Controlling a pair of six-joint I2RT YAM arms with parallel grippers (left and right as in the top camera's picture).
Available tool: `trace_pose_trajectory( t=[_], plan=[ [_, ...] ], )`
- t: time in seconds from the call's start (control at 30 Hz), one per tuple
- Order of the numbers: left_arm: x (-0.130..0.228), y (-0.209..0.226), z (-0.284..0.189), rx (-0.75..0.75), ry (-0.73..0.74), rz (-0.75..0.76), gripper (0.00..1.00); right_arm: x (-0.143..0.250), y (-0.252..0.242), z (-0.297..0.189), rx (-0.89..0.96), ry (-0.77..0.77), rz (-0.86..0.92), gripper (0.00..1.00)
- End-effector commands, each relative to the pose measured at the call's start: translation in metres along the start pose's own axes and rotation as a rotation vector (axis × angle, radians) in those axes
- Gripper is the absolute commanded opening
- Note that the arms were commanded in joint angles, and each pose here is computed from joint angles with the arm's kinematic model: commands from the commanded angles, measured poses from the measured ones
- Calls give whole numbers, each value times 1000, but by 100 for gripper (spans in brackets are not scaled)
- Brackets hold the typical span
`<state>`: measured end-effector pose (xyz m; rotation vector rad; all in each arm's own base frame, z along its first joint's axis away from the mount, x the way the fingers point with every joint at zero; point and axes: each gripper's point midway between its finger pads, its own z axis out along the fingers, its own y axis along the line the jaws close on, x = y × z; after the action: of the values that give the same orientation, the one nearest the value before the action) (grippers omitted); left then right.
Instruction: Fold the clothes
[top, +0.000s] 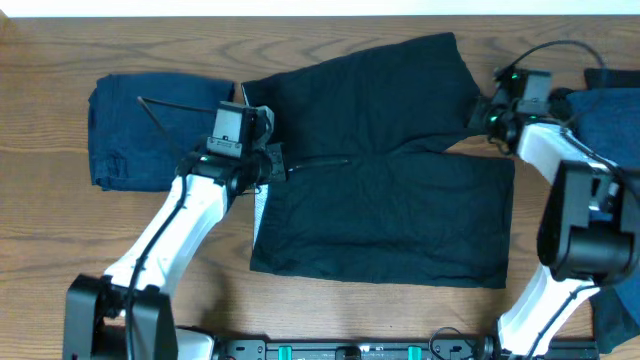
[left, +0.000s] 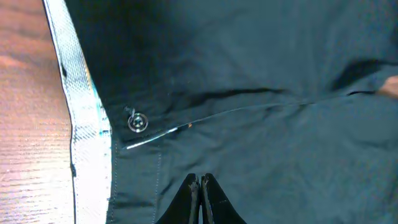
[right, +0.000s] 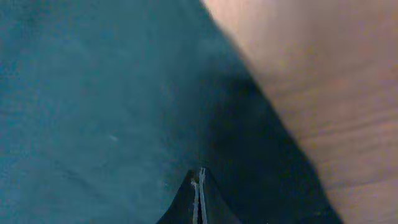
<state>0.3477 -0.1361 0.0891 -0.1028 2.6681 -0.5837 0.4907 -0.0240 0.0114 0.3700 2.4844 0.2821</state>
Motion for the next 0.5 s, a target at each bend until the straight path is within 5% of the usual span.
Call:
trace_pose_trajectory(
  t=[0.0,0.47],
  plan=[
    [1,3,3,-17,7,11,6,11,-21,7,92,24,-9,1],
    [11,31,11,-152,43,-7,7,50,-83,-12,335,173,140,1]
  ],
)
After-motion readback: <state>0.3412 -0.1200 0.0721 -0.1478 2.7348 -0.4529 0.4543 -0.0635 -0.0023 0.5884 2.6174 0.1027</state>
